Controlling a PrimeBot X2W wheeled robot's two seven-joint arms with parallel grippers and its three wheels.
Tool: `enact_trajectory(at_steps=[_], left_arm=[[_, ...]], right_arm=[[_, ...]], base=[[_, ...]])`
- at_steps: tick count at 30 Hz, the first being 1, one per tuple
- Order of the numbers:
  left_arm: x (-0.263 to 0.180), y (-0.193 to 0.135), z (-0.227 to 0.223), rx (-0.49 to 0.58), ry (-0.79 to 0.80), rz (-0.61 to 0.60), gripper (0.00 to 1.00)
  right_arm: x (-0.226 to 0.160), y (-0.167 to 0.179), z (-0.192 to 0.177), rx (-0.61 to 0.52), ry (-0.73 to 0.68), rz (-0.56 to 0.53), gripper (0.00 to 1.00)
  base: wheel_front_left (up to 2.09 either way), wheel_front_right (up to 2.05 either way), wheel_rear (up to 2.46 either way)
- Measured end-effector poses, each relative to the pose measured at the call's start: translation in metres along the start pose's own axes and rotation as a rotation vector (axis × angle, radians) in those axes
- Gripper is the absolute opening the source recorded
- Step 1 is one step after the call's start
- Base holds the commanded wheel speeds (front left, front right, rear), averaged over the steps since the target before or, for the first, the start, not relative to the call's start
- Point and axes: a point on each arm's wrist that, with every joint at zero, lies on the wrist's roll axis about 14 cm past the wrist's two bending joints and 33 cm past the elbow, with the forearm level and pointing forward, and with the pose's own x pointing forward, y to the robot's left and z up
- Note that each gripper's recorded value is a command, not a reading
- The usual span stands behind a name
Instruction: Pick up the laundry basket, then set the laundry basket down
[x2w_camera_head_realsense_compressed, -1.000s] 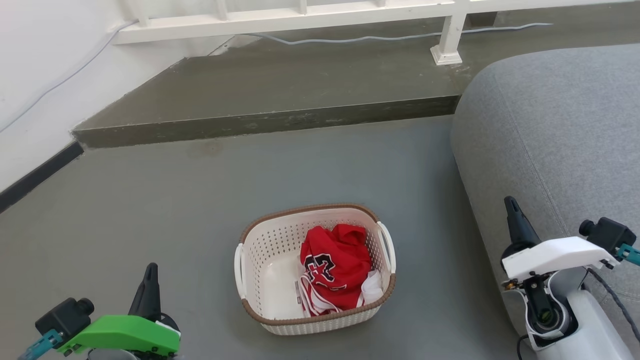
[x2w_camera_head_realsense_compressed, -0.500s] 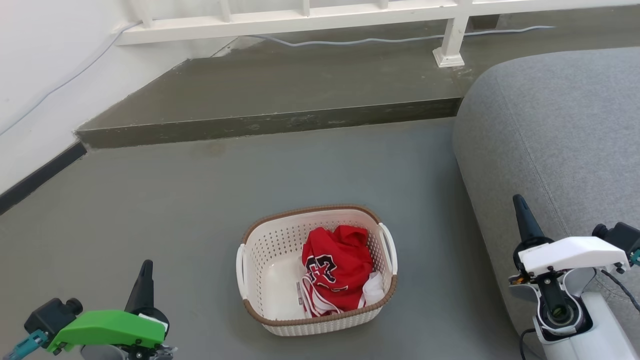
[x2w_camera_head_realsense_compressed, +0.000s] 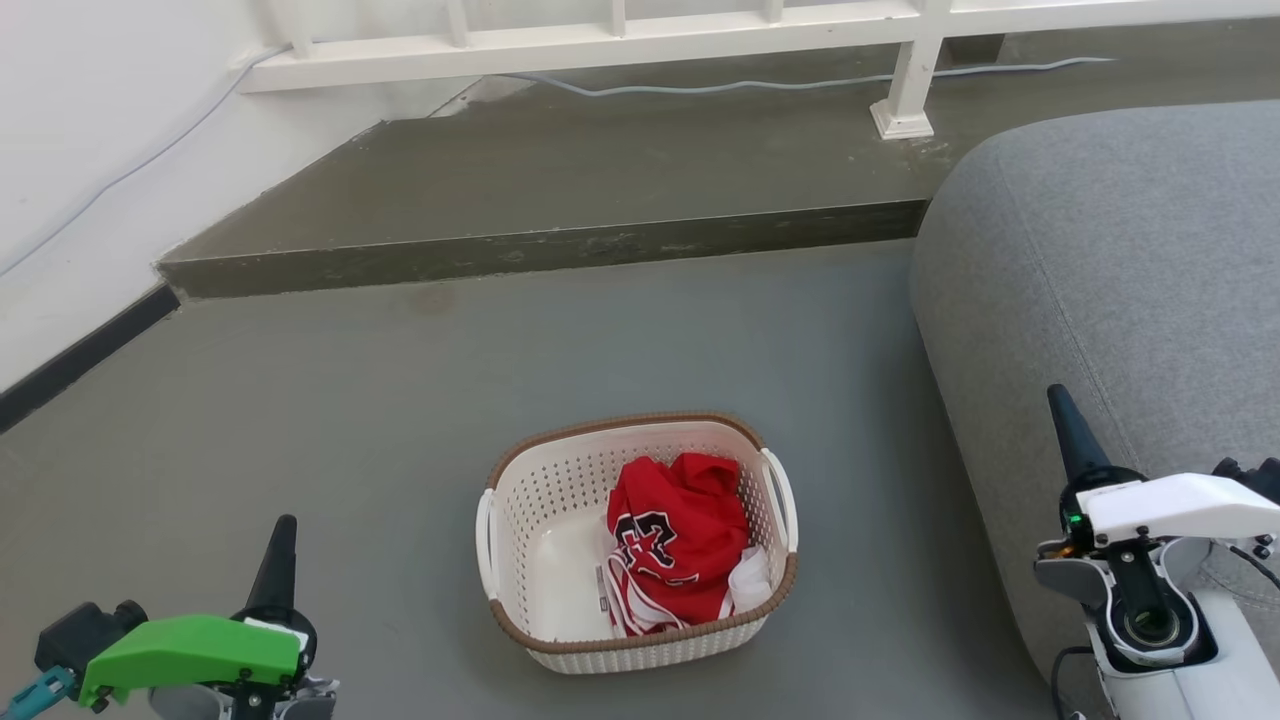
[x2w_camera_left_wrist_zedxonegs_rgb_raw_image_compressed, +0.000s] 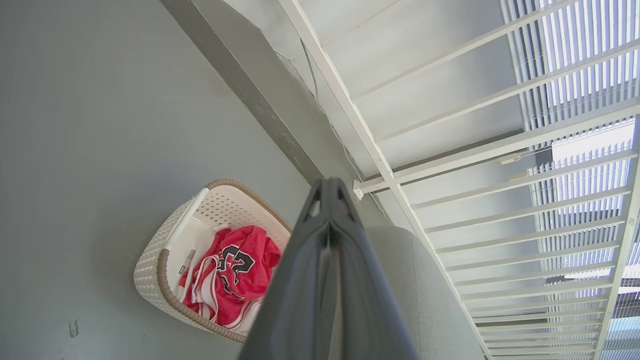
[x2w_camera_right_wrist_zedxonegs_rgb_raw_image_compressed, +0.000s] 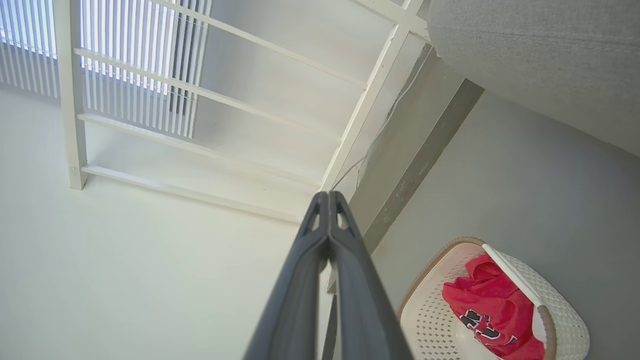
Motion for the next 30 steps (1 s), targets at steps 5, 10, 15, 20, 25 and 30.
enact_trajectory(at_steps=[5, 10, 15, 20, 25, 30], left_arm=[[0.000, 0.000, 0.004, -0.059, -0.005, -0.005, 0.00], [0.000, 0.001, 0.006, -0.119, -0.009, -0.008, 0.00], [0.002, -0.002, 0.009, -0.182, -0.014, -0.024, 0.00], [0.003, -0.004, 0.015, -0.252, -0.024, -0.037, 0.00], [0.003, -0.003, 0.016, -0.304, -0.021, -0.039, 0.00], [0.002, -0.003, 0.019, -0.364, -0.029, -0.050, 0.00]], right_arm=[[0.000, 0.001, 0.003, 0.064, -0.004, 0.006, 0.00], [-0.001, 0.001, 0.006, 0.129, -0.010, 0.012, 0.00], [-0.003, -0.001, 0.008, 0.194, -0.013, 0.015, 0.00], [-0.003, 0.001, 0.012, 0.275, -0.023, 0.030, 0.00], [-0.003, 0.001, 0.014, 0.325, -0.025, 0.036, 0.00], [-0.004, 0.003, 0.018, 0.388, -0.035, 0.054, 0.00]], base=[[0.00, 0.00, 0.00], [0.00, 0.00, 0.00], [0.00, 0.00, 0.00], [0.00, 0.00, 0.00], [0.00, 0.00, 0.00], [0.00, 0.00, 0.00]])
